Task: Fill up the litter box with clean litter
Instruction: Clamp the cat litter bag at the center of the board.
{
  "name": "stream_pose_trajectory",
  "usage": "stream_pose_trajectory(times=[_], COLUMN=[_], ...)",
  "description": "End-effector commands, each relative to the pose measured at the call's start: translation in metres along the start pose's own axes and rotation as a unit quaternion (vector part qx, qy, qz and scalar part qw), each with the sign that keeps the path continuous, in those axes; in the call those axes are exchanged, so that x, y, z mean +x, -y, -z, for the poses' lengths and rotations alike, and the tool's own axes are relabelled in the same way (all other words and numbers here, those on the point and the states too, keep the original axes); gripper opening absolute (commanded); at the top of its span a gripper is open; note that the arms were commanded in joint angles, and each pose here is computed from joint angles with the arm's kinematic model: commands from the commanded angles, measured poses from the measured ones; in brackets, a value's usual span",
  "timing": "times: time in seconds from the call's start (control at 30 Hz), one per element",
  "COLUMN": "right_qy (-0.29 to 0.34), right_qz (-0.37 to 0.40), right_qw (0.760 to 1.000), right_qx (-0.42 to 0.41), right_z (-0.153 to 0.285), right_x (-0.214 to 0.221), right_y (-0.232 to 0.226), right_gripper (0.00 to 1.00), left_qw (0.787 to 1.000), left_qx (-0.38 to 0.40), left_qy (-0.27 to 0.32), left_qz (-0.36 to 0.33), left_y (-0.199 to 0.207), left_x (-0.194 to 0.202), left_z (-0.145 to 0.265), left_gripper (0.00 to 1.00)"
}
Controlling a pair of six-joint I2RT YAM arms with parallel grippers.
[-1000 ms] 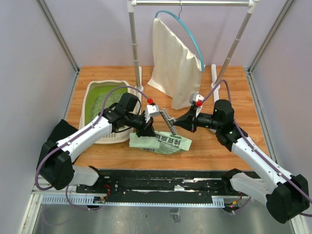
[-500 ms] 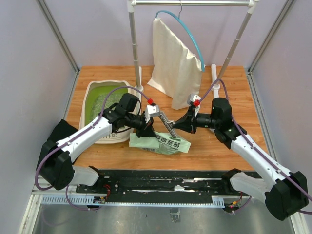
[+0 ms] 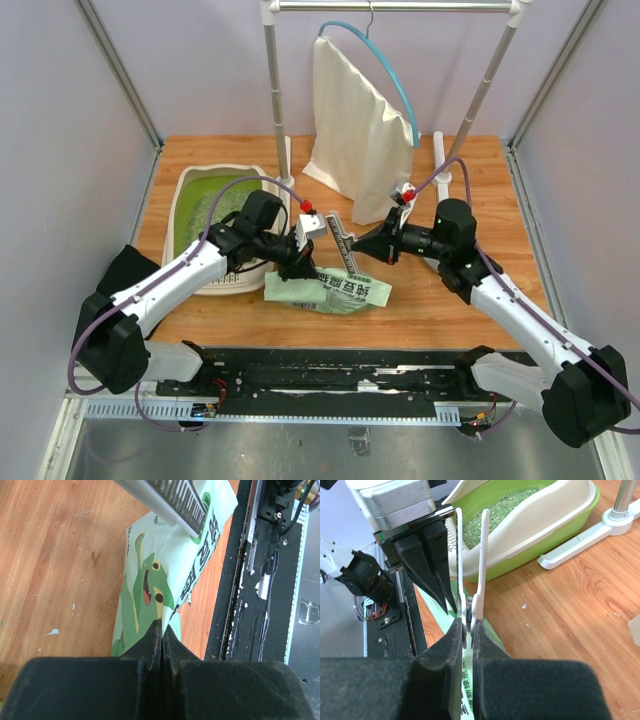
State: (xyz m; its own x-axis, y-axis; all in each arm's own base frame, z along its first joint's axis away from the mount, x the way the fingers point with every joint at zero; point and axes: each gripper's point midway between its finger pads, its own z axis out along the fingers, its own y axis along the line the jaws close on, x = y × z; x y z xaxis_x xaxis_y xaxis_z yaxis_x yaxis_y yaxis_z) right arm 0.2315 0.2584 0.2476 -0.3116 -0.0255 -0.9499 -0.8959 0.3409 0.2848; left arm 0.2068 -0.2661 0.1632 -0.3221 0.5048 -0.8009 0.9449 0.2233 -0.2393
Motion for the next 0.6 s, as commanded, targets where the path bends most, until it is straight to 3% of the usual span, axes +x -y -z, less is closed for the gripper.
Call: stream_pose_trajectory(times=[0.0,0.3,0.57], right_qy=[0.031,0.007,0.037], right_qz=[-0.021,-0.017,-0.013], right_qw=[0.999,1.000,0.999], right_qx=[0.006,-0.020,-0.004], right_z=[-0.009,-0.027,-0.019], right_x=[-0.010,0.003,-0.025], right_y=[0.003,0.005,-0.001], right_gripper=[0.01,0.01,0.01], left_qw=[0.999,0.999,0.999], left_qx=[0.000,0.000,-0.018], left_qy=[0.039,0.048,0.034], left_qz=[-0.025,-0.022,-0.012], left_y=[0.005,0.005,-0.002], left_x=[-0.022,-0.028,-0.023], left_z=[0.005,0.006,0.005], left_gripper=[0.01,0.00,0.00])
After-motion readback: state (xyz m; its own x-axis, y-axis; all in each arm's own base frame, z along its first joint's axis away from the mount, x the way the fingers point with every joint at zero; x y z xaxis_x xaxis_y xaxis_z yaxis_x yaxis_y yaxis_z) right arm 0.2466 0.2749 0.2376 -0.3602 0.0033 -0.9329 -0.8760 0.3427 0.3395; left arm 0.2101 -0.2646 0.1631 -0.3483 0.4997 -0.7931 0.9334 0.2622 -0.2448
